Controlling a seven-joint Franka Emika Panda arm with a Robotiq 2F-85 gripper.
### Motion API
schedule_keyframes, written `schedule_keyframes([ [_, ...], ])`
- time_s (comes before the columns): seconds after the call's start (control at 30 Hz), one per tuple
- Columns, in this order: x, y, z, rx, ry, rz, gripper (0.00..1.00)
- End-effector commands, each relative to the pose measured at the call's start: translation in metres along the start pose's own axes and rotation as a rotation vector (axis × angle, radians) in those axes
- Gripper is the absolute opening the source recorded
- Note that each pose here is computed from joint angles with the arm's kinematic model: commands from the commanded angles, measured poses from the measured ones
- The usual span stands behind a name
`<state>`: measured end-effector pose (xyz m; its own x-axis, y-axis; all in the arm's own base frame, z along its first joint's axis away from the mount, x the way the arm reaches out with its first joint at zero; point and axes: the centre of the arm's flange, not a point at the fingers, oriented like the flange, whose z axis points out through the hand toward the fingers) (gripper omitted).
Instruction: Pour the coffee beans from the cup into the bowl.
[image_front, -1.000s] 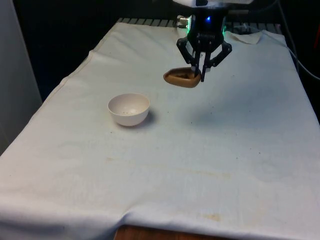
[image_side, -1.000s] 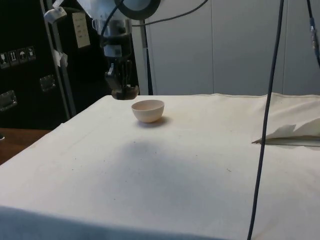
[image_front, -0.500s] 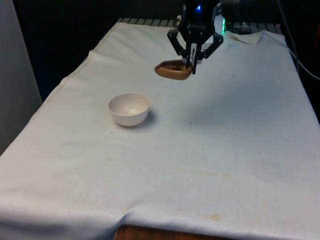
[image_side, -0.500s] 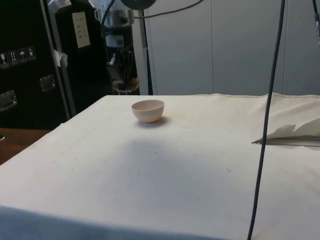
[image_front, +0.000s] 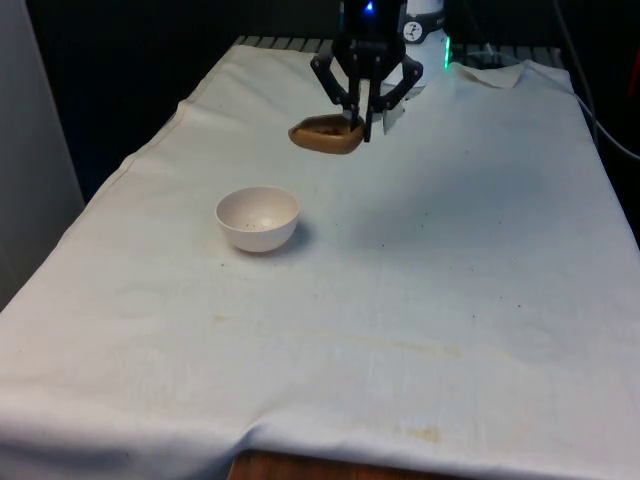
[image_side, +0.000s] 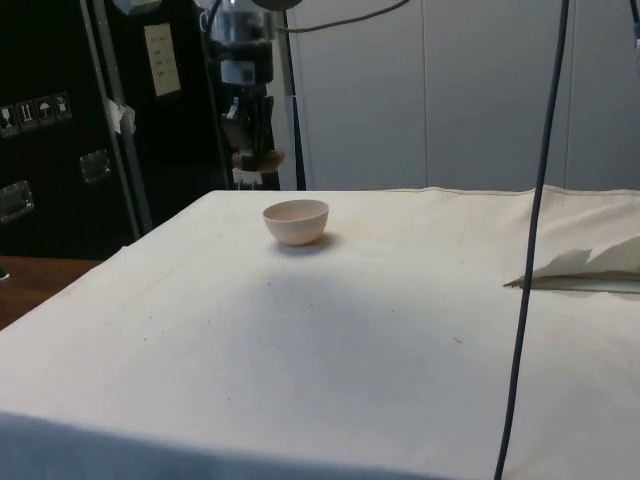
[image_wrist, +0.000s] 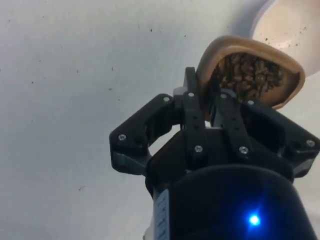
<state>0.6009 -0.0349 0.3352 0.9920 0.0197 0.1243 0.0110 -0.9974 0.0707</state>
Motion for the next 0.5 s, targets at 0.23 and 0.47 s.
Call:
schedule_keyframes([
  [0.23,0.000,0.022,-0.003,0.046,0.004,0.009,0.01],
  [0.47,-0.001,0.037,-0.003,0.086,0.011,0.018,0.01],
])
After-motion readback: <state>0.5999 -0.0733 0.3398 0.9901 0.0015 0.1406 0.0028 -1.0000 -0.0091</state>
